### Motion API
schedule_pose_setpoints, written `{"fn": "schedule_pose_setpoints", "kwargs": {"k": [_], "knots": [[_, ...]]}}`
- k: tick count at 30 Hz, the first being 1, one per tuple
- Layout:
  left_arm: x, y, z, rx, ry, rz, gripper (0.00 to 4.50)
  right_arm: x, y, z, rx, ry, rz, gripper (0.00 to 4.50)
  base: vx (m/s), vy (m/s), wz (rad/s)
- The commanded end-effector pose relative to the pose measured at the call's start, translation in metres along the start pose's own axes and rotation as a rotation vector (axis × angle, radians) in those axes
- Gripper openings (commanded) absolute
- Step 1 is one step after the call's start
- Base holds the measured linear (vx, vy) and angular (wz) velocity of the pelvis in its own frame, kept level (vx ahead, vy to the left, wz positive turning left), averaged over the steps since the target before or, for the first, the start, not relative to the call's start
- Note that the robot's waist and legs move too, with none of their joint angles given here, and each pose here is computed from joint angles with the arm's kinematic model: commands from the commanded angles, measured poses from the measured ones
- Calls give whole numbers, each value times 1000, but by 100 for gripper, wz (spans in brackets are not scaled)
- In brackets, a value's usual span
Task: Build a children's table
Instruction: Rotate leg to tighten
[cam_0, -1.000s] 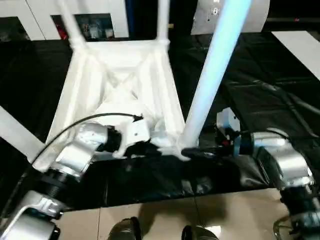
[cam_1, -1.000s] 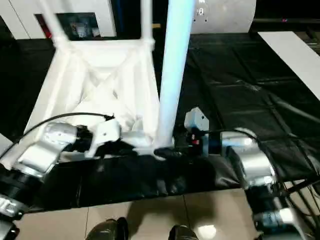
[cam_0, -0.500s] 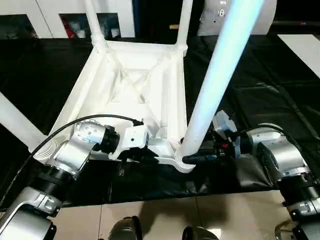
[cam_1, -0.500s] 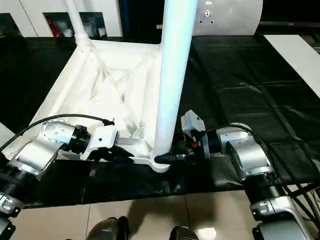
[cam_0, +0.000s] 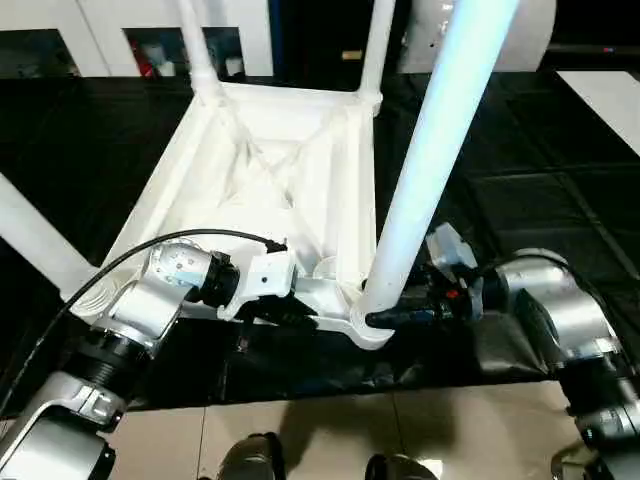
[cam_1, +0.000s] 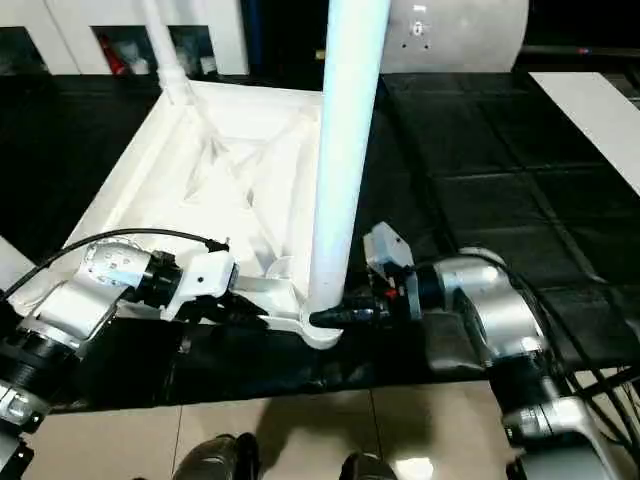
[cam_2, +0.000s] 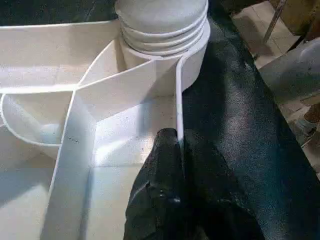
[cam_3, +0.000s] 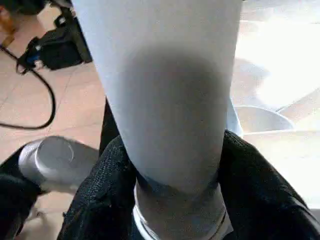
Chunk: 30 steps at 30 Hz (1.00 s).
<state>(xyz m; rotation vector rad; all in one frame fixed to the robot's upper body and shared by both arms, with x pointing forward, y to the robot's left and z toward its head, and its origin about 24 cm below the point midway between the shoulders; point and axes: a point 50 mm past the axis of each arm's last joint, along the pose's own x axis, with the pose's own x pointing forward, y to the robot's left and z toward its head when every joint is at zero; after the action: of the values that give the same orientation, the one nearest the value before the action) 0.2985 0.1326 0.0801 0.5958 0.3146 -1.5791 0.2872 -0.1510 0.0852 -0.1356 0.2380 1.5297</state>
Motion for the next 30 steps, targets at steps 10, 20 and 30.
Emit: {"fn": "schedule_pose_setpoints", "kwargs": {"k": [10, 20, 30], "knots": [[24, 30, 31, -148, -72, 340, 0, 62, -6, 2, 169, -135, -460, 198, 0, 0, 0], [56, 45, 62, -240, -99, 577, 0, 99, -17, 5, 294, -172, -808, 233, 0, 0, 0], [35, 35, 39, -158, -59, 494, 0, 67, -18, 13, 82, -183, -670, 336, 0, 0, 0]]}}
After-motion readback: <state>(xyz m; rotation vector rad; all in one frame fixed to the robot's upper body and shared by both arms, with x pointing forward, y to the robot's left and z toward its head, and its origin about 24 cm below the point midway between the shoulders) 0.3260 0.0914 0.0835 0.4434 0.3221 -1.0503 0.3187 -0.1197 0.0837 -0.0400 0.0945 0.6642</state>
